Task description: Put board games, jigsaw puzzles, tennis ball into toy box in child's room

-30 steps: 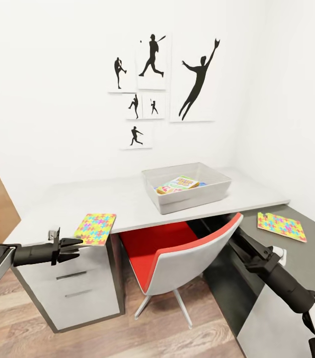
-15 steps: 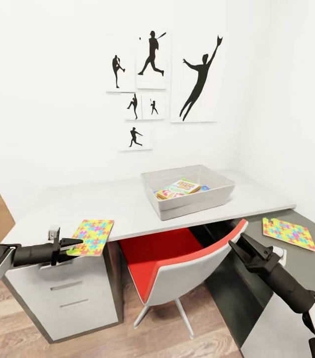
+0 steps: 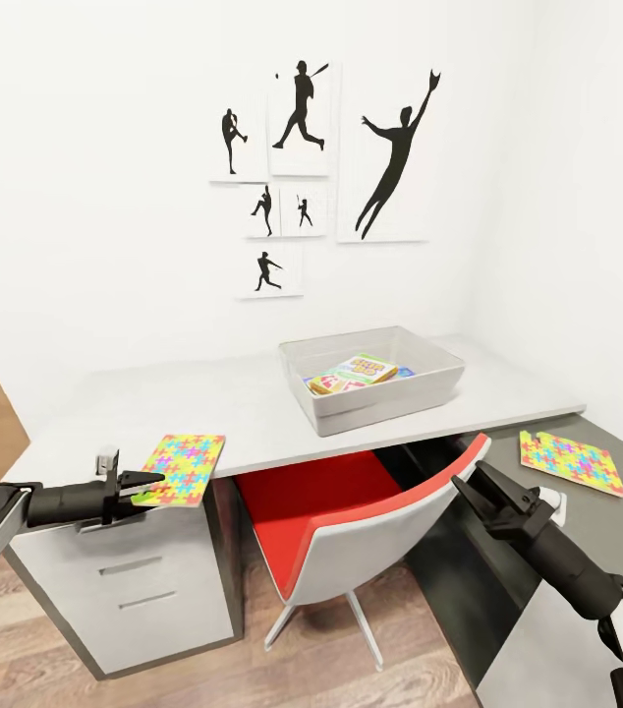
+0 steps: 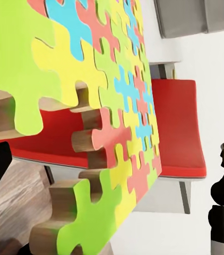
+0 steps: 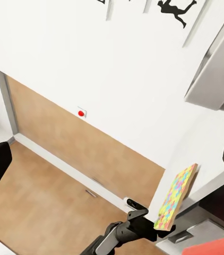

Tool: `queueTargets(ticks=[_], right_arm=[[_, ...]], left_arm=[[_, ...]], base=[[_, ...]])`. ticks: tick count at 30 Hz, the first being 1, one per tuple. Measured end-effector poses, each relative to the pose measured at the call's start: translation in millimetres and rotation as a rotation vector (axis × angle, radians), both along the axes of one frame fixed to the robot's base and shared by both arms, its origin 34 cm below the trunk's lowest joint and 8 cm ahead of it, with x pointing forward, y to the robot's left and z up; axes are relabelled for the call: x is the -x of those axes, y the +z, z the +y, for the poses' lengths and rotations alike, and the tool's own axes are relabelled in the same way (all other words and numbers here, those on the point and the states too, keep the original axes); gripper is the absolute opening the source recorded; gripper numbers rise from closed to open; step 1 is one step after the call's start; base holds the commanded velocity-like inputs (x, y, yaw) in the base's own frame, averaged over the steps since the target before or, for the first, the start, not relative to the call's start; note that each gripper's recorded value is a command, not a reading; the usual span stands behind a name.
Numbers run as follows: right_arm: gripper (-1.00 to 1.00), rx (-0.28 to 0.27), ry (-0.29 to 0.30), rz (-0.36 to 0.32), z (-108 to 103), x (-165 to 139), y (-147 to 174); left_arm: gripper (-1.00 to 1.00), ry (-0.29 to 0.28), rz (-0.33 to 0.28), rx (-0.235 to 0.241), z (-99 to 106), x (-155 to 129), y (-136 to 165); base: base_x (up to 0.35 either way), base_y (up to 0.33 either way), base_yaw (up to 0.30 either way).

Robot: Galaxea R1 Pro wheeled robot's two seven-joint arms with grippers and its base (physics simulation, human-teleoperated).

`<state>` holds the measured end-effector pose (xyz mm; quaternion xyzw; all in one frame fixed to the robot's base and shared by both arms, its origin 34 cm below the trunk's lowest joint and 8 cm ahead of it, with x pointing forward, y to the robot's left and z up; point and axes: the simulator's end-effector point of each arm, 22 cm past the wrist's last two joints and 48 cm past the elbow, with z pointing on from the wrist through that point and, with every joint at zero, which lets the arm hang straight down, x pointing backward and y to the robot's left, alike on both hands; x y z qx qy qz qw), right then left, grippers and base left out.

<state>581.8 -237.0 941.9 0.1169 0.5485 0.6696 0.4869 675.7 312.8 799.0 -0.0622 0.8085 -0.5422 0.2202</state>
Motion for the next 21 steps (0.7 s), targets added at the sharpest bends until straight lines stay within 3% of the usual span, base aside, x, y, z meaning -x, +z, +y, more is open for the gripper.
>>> queueTargets(ticks=[11, 12, 21], right_arm=[[1.0, 0.0, -0.001, 0.0, -0.4, 0.0, 0.0], [1.0, 0.0, -0.001, 0.0, -0.3, 0.0, 0.0], [1.0, 0.0, -0.001, 0.0, -0.4, 0.0, 0.1]], left_arm=[[1.0, -0.001, 0.0, 0.001, -0.8, 0.0, -0.2], [-1.0, -0.001, 0.0, 0.001, -0.7, 0.0, -0.1], [-1.0, 0.005, 0.003, 0.023, -1.4, -1.0, 4.2]], base=[[0.0, -0.064, 0.0], [0.0, -0.021, 0.0], [0.0, -0.004, 0.0]])
